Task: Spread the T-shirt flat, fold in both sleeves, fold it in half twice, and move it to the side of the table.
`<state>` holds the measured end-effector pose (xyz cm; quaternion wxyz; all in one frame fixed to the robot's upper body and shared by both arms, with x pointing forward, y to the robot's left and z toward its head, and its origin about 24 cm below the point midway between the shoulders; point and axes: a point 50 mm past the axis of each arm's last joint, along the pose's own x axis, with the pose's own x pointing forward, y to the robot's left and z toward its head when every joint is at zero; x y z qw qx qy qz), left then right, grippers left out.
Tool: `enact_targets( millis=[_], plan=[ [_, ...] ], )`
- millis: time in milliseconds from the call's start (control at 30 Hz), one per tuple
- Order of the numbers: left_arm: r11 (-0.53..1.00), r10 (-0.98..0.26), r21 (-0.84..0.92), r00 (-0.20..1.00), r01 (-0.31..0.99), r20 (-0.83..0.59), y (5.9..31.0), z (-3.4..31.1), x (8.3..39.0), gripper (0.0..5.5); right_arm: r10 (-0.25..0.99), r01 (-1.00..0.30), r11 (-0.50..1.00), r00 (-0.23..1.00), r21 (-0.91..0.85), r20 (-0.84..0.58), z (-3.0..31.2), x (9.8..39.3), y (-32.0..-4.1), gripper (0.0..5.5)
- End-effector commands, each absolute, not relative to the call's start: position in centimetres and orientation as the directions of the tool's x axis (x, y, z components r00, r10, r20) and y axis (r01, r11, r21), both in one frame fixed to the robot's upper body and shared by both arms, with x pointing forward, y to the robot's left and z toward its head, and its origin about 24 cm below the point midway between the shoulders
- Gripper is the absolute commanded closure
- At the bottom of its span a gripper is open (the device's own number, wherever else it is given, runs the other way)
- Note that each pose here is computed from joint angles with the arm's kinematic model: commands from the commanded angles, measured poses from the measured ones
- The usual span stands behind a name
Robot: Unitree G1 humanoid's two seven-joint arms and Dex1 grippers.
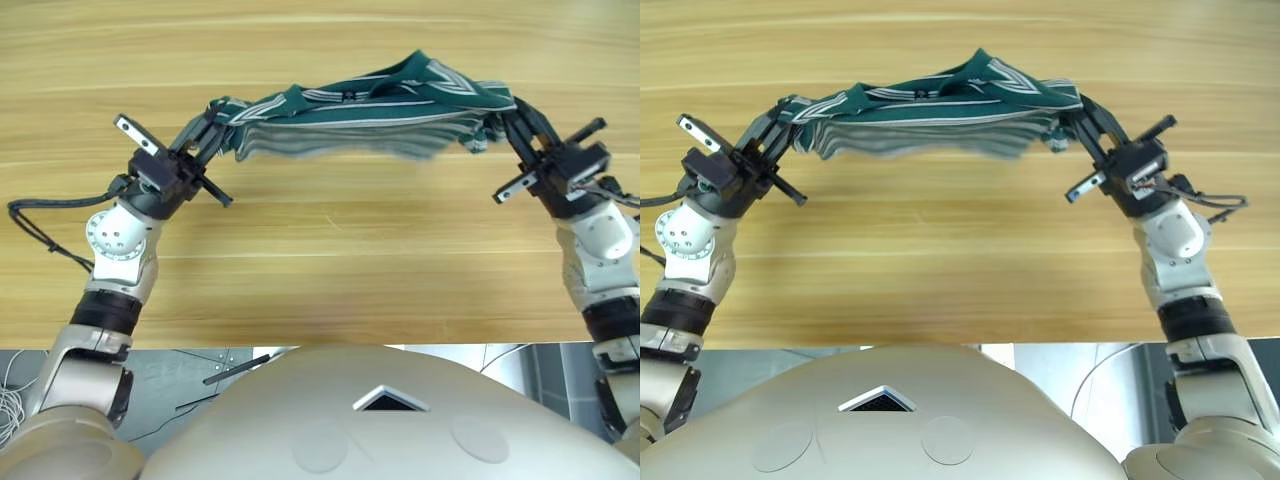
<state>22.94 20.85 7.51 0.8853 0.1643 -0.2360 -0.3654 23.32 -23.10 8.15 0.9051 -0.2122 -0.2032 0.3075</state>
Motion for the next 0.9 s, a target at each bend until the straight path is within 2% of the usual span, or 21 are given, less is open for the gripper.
enact_targets(
  millis=[33, 167, 267, 367, 467, 500, 533, 633, 700, 767, 833, 900],
  plan=[
    [0.691, -0.706, 0.497, 0.638, 0.525, 0.308, 20.1, 8.1, 25.8, 5.50, 0.603, -0.387, 0.740, 0.743, -0.550, 0.289, 9.1, 26.5, -22.0, 5.50],
    [0.798, -0.506, 0.538, 0.785, 0.271, 0.356, 18.9, 11.1, 32.5, 5.50, 0.410, -0.095, 0.803, 0.805, -0.589, 0.429, 12.3, 31.8, -20.8, 5.50],
    [0.821, -0.398, 0.547, 0.850, 0.163, 0.344, 18.0, 12.1, 35.5, 5.50, 0.292, 0.054, 0.802, 0.834, -0.595, 0.469, 13.2, 34.5, -20.1, 5.50],
    [0.807, -0.364, 0.573, 0.886, 0.145, 0.288, 17.0, 11.8, 37.1, 5.50, 0.244, 0.102, 0.776, 0.861, -0.622, 0.446, 13.1, 36.1, -19.4, 5.50],
    [0.779, -0.340, 0.622, 0.887, 0.079, 0.313, 16.2, 11.5, 37.3, 5.50, 0.233, 0.145, 0.749, 0.856, -0.646, 0.462, 12.9, 36.7, -18.4, 5.50],
    [0.747, -0.352, 0.660, 0.890, 0.080, 0.291, 16.1, 10.4, 36.9, 5.50, 0.250, 0.127, 0.737, 0.861, -0.664, 0.442, 12.0, 36.5, -18.1, 5.50],
    [0.684, -0.398, 0.716, 0.894, 0.140, 0.206, 16.1, 8.1, 35.9, 5.50, 0.294, 0.067, 0.714, 0.875, -0.697, 0.385, 10.3, 35.8, -18.0, 5.50],
    [0.423, -0.560, 0.805, 0.819, 0.415, -0.128, 16.7, 0.8, 31.0, 5.50, 0.489, -0.223, 0.601, 0.862, -0.767, 0.132, 3.9, 31.5, -18.2, 5.50],
    [0.245, -0.631, 0.781, 0.706, 0.574, -0.321, 18.2, -2.7, 26.8, 5.50, 0.668, -0.486, 0.433, 0.739, -0.759, -0.091, 0.0, 26.7, -18.6, 5.50],
    [0.156, -0.663, 0.733, 0.620, 0.663, -0.420, 19.2, -4.3, 23.9, 5.50, 0.754, -0.629, 0.316, 0.621, -0.710, -0.215, -1.5, 23.4, -19.1, 5.50],
    [0.135, -0.674, 0.697, 0.581, 0.704, -0.456, 19.6, -4.8, 22.5, 5.50, 0.767, -0.677, 0.287, 0.587, -0.678, -0.261, -1.6, 22.3, -19.9, 5.50],
    [0.142, -0.668, 0.702, 0.590, 0.698, -0.453, 19.6, -4.5, 23.0, 5.50, 0.749, -0.666, 0.291, 0.605, -0.687, -0.270, -1.1, 23.1, -20.2, 5.50]
  ],
)
